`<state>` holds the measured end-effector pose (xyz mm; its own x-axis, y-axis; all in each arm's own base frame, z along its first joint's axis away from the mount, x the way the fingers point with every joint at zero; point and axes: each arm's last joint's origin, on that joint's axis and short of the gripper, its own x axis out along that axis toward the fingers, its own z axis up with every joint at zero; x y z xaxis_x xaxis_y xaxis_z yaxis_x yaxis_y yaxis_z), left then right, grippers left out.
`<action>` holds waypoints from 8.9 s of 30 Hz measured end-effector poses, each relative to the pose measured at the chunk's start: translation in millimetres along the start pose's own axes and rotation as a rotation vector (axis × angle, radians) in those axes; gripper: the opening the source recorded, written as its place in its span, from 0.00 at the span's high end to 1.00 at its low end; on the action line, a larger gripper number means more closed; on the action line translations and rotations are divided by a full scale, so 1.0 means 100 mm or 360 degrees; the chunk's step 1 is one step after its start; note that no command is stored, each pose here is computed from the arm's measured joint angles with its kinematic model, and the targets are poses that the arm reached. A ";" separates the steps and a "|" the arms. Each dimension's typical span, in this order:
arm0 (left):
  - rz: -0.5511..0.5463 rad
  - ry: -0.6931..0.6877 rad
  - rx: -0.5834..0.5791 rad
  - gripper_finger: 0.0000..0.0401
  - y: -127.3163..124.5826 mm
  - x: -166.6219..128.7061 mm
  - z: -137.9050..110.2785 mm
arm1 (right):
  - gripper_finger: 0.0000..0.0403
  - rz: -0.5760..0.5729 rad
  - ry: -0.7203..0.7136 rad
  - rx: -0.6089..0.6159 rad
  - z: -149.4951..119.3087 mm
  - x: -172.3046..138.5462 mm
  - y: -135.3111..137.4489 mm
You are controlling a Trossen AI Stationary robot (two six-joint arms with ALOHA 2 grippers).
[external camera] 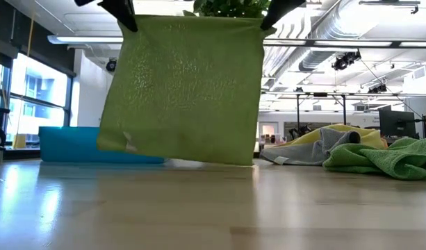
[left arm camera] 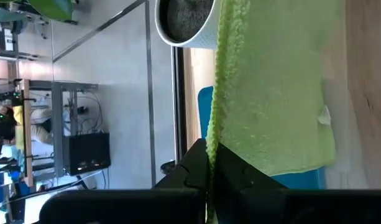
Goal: Fold microfiber towels
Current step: Fold the light green towel
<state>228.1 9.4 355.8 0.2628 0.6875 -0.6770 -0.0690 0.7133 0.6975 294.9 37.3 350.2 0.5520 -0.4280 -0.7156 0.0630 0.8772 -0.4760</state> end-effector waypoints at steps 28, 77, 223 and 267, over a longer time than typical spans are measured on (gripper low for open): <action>-0.0866 -0.0094 -0.0205 1.00 -1.81 0.01 0.61 | 1.00 0.0708 0.0508 -0.0133 -0.13 0.14 1.06; -0.0821 0.0415 -0.0570 1.00 -1.98 0.72 0.48 | 1.00 0.0805 0.0257 -0.0108 -0.49 1.33 0.78; -0.0947 0.0236 -0.1153 0.68 -2.44 0.80 -0.08 | 0.51 0.0623 0.0326 0.1905 -1.21 1.44 1.16; -0.1187 0.0063 -0.1684 0.68 -2.27 0.42 0.49 | 0.99 0.0498 0.0329 0.1661 -1.23 1.40 1.25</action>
<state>301.7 -130.7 180.3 0.5398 0.0700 -0.8389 -0.6469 0.6722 -0.3602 277.6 60.7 127.3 0.5226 -0.0984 -0.8469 0.6683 0.6641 0.3352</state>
